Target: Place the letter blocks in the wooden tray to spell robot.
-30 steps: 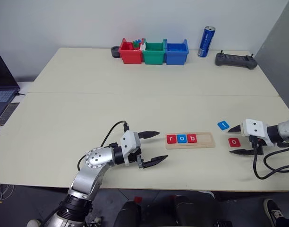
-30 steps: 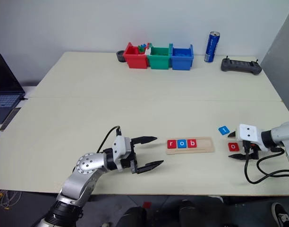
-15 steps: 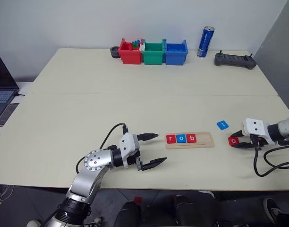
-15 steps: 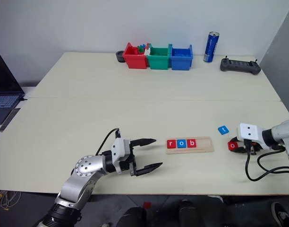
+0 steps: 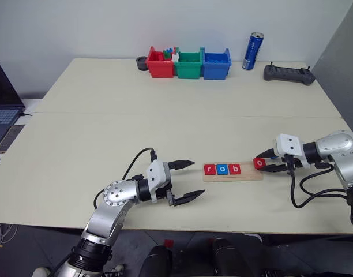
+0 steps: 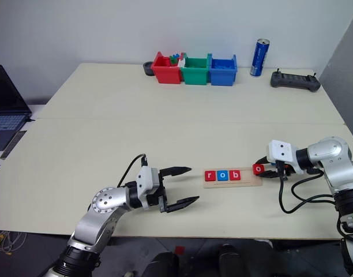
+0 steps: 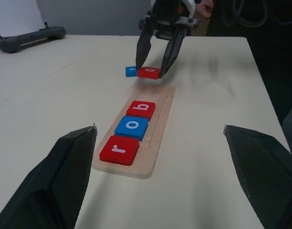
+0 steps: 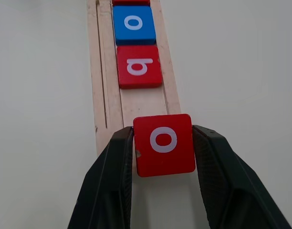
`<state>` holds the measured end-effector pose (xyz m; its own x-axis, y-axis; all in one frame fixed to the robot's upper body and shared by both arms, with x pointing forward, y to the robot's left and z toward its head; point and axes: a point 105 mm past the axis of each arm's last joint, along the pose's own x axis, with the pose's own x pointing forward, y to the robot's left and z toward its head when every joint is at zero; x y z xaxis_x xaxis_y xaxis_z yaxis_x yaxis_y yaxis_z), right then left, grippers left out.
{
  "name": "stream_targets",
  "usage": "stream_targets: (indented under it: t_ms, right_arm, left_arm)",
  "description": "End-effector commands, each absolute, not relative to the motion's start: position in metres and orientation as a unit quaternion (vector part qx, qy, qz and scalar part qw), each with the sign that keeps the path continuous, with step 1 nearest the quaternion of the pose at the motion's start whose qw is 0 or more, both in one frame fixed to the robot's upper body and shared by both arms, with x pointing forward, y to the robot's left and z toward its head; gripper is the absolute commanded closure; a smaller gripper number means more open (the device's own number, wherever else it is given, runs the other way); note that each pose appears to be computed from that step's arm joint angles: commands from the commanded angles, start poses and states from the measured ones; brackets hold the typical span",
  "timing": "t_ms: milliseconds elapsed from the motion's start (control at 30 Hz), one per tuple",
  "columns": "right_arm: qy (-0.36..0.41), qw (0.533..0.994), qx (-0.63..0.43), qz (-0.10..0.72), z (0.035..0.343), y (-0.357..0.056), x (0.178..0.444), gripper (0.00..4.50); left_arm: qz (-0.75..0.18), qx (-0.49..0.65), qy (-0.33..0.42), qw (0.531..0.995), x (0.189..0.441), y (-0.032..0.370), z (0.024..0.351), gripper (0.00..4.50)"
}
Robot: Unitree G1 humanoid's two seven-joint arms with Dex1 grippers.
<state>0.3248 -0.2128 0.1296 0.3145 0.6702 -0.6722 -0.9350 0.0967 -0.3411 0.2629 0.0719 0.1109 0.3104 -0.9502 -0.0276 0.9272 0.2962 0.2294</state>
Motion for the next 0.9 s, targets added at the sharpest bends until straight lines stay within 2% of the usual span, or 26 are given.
stream_targets:
  t_ms: [33, 267, 900]
  right_arm:
    - [0.158, 0.725, -0.372, 0.558, 0.138, -0.204, 0.327, 3.05]
    - [0.156, 0.719, -0.368, 0.569, 0.133, -0.191, 0.328, 3.05]
    - [0.161, 0.71, -0.379, 0.572, 0.125, -0.19, 0.335, 3.05]
  left_arm:
    - [-0.584, 0.105, -0.082, 0.801, 0.261, 0.07, 0.122, 0.0]
    - [-0.581, 0.106, -0.081, 0.803, 0.261, 0.071, 0.122, 0.0]
    - [-0.577, 0.107, -0.078, 0.806, 0.26, 0.072, 0.12, 0.0]
